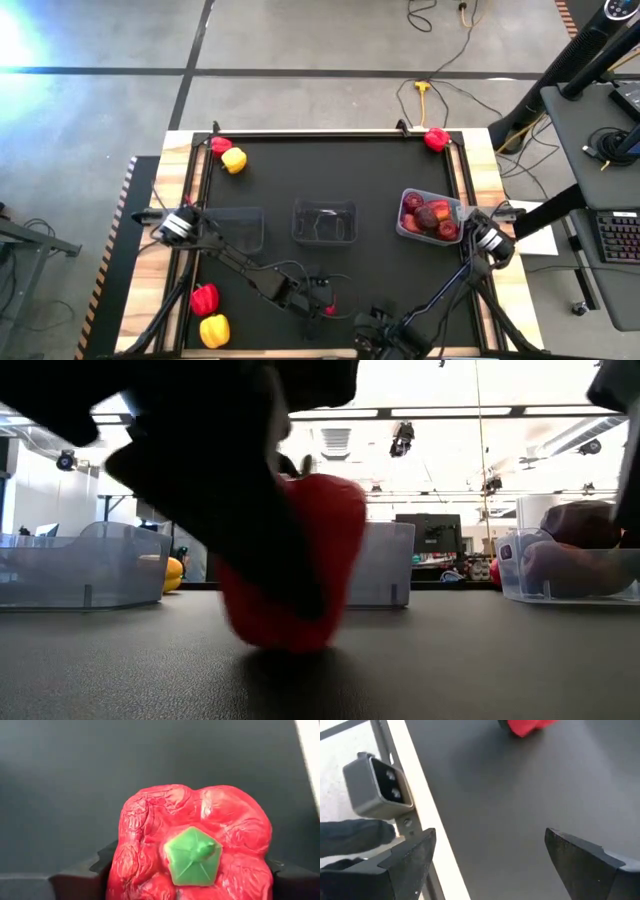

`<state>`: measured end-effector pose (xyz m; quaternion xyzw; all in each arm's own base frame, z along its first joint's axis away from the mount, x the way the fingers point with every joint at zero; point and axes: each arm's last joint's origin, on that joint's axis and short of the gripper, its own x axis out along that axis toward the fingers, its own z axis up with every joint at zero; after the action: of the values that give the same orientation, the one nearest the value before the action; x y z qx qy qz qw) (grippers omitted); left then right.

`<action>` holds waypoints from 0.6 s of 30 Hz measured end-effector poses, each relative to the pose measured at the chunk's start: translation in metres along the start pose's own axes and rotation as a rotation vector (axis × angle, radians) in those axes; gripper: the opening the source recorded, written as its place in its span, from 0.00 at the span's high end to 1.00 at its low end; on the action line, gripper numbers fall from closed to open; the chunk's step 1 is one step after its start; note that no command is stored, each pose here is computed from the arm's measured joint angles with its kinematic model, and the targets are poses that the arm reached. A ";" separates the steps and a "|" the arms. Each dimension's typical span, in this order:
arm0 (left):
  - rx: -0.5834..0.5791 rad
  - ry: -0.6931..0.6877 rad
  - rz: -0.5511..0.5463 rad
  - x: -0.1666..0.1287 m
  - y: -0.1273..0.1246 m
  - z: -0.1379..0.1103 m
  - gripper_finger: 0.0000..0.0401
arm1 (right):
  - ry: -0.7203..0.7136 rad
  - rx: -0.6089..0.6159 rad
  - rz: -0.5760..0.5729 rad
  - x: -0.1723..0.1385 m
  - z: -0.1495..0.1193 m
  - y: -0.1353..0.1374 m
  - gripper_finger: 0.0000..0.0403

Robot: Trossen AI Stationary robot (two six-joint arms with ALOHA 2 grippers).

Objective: Sort produce into baskets
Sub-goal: Put the red bell pepper into the right black bin

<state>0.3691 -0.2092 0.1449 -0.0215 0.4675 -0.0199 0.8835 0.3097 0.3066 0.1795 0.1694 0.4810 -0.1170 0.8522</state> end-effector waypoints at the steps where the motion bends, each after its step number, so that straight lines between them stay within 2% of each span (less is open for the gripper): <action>1: 0.018 0.025 0.014 -0.003 0.001 0.003 0.38 | -0.002 0.003 -0.003 0.001 0.002 -0.001 0.09; 6: 0.179 0.056 0.088 -0.033 0.007 0.038 0.33 | -0.021 0.023 -0.047 0.006 0.014 -0.009 0.09; 9: 0.311 0.068 0.202 -0.058 0.016 0.064 0.36 | 0.020 0.025 -0.162 -0.003 0.026 -0.027 0.09; 12: 0.443 0.082 0.297 -0.073 0.031 0.082 0.38 | 0.000 -0.012 -0.285 -0.030 0.046 -0.048 0.09; 14: 0.481 0.119 0.327 -0.073 0.049 0.086 0.38 | -0.054 -0.042 -0.361 -0.051 0.060 -0.064 0.09; 18: 0.423 0.194 0.293 -0.063 0.104 0.081 0.36 | -0.193 -0.055 -0.507 -0.095 0.087 -0.100 0.09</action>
<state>0.4025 -0.1001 0.2365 0.2334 0.5334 0.0091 0.8130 0.2924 0.1837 0.2853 0.0083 0.4274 -0.3290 0.8420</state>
